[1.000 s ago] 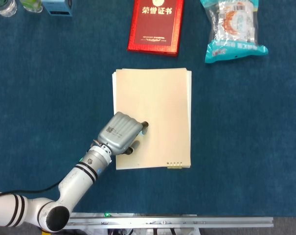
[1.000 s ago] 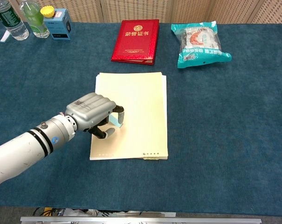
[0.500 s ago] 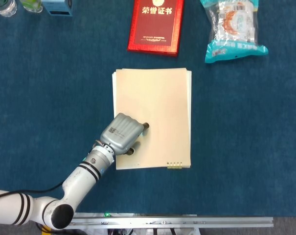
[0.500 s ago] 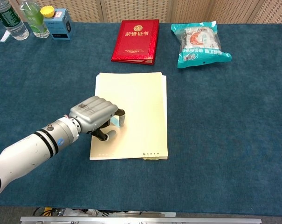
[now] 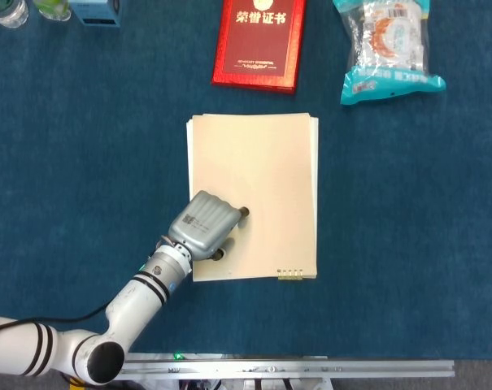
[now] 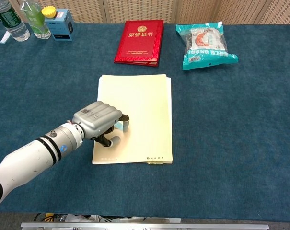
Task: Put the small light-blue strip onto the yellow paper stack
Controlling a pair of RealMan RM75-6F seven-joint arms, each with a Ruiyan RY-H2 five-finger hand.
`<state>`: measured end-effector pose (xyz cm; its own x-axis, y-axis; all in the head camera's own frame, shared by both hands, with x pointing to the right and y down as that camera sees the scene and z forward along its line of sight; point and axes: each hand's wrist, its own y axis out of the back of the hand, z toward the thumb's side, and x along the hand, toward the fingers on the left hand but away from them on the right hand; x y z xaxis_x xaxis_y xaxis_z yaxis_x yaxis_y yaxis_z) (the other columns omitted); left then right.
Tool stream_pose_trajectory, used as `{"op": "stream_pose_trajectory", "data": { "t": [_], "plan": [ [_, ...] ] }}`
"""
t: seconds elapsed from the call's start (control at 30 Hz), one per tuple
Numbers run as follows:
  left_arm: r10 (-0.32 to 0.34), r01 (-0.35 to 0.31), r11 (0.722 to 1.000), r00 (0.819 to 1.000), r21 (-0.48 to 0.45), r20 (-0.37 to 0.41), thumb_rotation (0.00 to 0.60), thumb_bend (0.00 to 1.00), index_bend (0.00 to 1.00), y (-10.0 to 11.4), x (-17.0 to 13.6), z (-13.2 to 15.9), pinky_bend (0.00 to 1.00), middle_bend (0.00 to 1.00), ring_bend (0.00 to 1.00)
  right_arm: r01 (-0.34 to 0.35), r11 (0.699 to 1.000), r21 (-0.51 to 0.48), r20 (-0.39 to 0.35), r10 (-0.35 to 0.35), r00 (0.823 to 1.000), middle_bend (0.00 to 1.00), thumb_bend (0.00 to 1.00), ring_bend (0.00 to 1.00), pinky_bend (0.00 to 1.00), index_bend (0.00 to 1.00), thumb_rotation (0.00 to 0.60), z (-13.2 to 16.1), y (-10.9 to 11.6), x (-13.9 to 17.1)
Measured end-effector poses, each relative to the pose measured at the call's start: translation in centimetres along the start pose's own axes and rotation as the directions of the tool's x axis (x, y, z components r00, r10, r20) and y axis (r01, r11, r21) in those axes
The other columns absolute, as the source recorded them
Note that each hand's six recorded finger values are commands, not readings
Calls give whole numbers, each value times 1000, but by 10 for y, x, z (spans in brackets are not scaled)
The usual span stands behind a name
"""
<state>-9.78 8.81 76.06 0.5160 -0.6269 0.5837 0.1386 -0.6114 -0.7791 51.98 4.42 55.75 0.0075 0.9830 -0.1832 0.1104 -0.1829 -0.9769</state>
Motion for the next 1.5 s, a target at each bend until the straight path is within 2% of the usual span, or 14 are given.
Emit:
{"op": "stream_pose_trajectory", "data": {
  "t": [0.17,0.6,0.97,1.5],
  "plan": [
    [20,-20,999,1000,-28,-4,600,404,391,7,-1,-1,1000,1000,1000,-3,1000,-1,-3,3,1000,262,88,119,225,155,600,1,-1,0],
    [-13,13,1000,1000,-20,-15,600,403,391,-4,5,-4,1000,1000,1000,-2,1000,2,2,2,1000,262,89,119,225,155,600,0,-1,0],
    [18,-18,999,1000,-29,-17,600,403,391,4,8,-4,1000,1000,1000,1,1000,4,5,-1,1000,262,89,119,225,155,600,-1,1,1],
    [5,-6,1000,1000,-21,-24,600,403,393,2,5,-8,1000,1000,1000,8,1000,0,-2,-8,1000,262,88,119,225,155,600,2,2,0]
  ]
}}
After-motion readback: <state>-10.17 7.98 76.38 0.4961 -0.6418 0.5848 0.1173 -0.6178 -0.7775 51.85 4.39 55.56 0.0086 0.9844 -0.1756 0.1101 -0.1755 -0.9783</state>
